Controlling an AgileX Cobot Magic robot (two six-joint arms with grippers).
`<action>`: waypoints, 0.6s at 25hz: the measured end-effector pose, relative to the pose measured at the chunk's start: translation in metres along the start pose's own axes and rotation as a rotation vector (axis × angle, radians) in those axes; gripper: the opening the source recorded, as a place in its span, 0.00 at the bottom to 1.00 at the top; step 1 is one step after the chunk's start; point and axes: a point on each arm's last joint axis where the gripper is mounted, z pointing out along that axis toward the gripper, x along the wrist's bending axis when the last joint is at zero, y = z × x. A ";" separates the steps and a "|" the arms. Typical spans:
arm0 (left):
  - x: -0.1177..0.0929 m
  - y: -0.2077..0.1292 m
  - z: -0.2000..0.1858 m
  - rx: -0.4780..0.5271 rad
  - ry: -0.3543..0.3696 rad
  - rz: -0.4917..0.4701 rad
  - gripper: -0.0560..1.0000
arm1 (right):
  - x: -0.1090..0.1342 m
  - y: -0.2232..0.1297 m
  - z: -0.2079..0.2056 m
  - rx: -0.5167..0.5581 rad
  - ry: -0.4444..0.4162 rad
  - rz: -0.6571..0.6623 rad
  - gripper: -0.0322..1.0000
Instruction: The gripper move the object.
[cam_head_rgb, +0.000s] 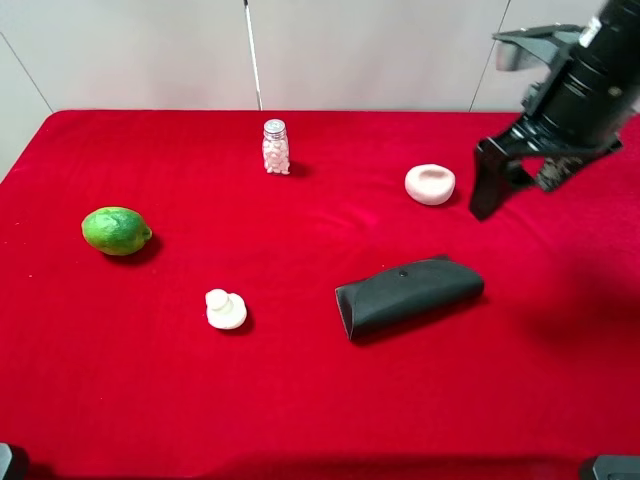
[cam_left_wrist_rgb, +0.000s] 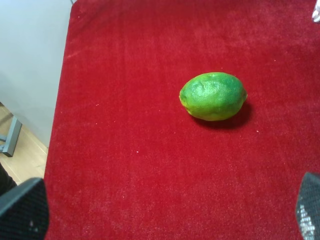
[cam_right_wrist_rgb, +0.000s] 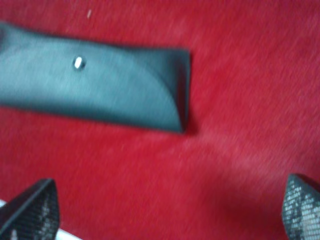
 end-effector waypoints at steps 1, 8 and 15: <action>0.000 0.000 0.000 0.000 0.000 0.000 0.98 | 0.002 -0.008 0.000 0.002 0.006 0.003 0.70; 0.000 0.000 0.000 0.000 0.000 0.000 0.98 | 0.015 -0.061 -0.012 -0.100 0.033 0.016 0.70; 0.000 0.000 0.000 0.000 0.000 0.000 0.98 | 0.023 -0.111 -0.022 -0.227 0.023 0.003 0.70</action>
